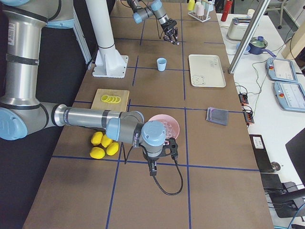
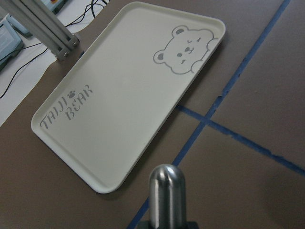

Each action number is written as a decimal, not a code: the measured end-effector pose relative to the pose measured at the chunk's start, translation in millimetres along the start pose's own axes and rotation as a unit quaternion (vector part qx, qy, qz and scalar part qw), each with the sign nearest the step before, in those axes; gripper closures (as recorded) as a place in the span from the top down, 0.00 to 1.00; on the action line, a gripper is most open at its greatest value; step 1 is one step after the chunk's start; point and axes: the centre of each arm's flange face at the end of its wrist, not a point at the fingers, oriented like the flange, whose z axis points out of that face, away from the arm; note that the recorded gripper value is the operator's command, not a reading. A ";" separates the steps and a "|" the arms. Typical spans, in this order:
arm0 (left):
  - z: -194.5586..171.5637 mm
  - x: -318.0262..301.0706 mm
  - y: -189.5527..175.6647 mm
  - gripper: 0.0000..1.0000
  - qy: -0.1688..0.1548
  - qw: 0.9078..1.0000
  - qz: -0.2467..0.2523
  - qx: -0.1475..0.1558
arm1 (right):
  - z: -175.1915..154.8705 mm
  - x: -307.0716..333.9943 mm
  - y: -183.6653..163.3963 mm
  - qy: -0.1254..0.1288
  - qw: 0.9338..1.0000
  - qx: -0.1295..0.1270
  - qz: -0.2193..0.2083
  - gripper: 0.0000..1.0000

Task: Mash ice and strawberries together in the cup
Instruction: 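Lift the muddler out of the cup and carry it back with the left gripper, then lower the muddler onto the table and open the left gripper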

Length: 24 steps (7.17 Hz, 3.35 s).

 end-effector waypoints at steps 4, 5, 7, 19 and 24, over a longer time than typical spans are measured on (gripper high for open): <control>9.8 -107.3 44.3 0.00 -0.052 0.976 0.044 -0.207 | -0.8 -0.9 0.3 0.000 1.000 0.001 -0.001 0.99; 3.5 -151.0 56.3 0.00 -0.053 0.966 0.054 -0.246 | -1.0 -1.1 0.2 0.000 1.000 0.001 -0.001 1.00; -10.1 -229.2 89.2 0.00 -0.041 0.955 0.050 -0.289 | -1.6 -1.6 -0.1 0.001 1.000 0.002 -0.002 0.99; 7.4 -326.3 415.5 0.00 -0.002 0.872 -0.399 -0.284 | -2.5 -2.5 -0.4 0.001 1.000 0.002 -0.003 1.00; 61.6 -321.8 472.1 0.03 0.011 0.863 -0.439 -0.252 | -2.1 -2.1 0.1 0.001 1.000 0.002 -0.003 0.99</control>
